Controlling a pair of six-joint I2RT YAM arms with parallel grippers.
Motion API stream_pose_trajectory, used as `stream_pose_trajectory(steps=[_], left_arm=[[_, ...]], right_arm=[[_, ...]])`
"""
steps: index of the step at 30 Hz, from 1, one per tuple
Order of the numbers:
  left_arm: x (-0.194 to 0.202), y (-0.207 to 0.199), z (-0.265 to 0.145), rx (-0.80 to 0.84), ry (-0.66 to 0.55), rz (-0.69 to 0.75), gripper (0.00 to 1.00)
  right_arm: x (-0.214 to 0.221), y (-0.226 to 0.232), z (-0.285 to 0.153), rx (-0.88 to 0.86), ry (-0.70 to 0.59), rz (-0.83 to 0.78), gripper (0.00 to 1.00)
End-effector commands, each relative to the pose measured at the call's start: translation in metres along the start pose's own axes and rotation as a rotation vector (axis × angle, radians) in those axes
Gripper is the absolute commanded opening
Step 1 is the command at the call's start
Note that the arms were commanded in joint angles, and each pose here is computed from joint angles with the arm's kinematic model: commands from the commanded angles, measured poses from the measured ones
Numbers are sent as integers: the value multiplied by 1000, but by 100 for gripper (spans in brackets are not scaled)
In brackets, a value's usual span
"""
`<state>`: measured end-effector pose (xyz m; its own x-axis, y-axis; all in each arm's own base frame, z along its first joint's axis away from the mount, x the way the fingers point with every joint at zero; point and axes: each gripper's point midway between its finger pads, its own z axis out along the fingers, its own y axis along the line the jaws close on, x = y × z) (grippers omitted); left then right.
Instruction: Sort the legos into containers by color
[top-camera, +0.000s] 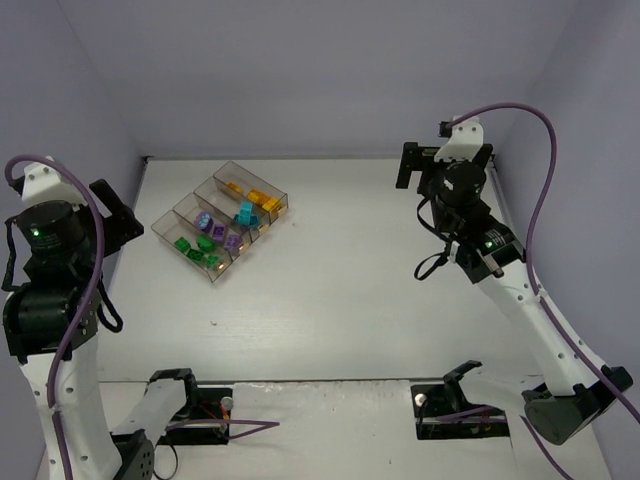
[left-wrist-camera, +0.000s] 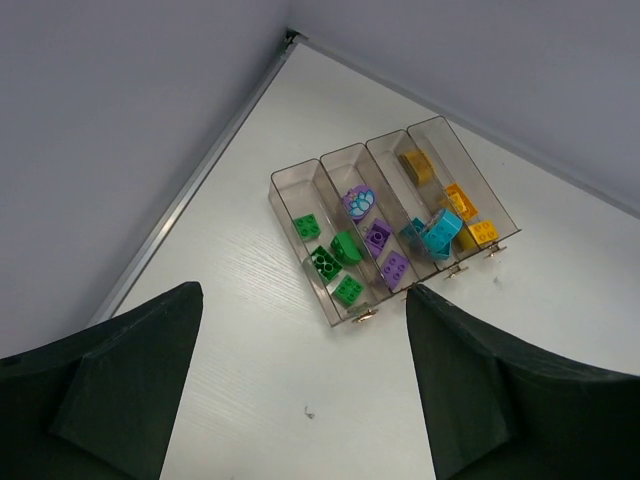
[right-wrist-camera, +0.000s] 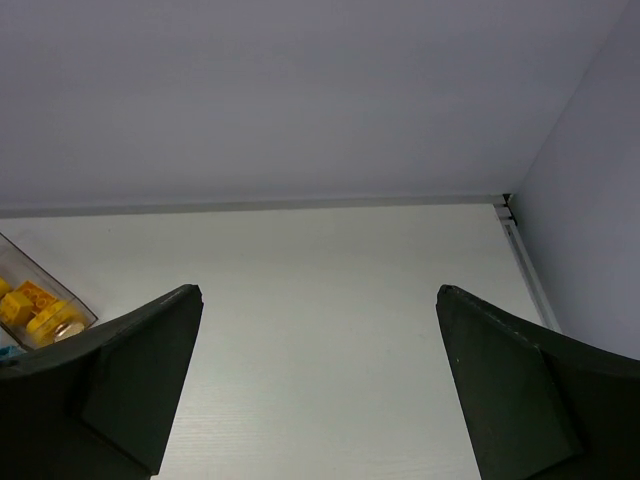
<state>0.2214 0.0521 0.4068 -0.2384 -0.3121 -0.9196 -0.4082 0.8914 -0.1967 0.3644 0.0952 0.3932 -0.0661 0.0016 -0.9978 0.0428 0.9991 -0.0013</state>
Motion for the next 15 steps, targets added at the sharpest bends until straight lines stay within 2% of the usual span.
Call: stream_pose_trajectory(steps=[1, 15], left_arm=[[-13, -6, 3, 7, -19, 6, 76], [-25, 5, 5, -68, -39, 25, 76]], right_arm=[[-20, -13, -12, 32, -73, 31, 100], [-25, -25, -22, 63, -105, 36, 100]])
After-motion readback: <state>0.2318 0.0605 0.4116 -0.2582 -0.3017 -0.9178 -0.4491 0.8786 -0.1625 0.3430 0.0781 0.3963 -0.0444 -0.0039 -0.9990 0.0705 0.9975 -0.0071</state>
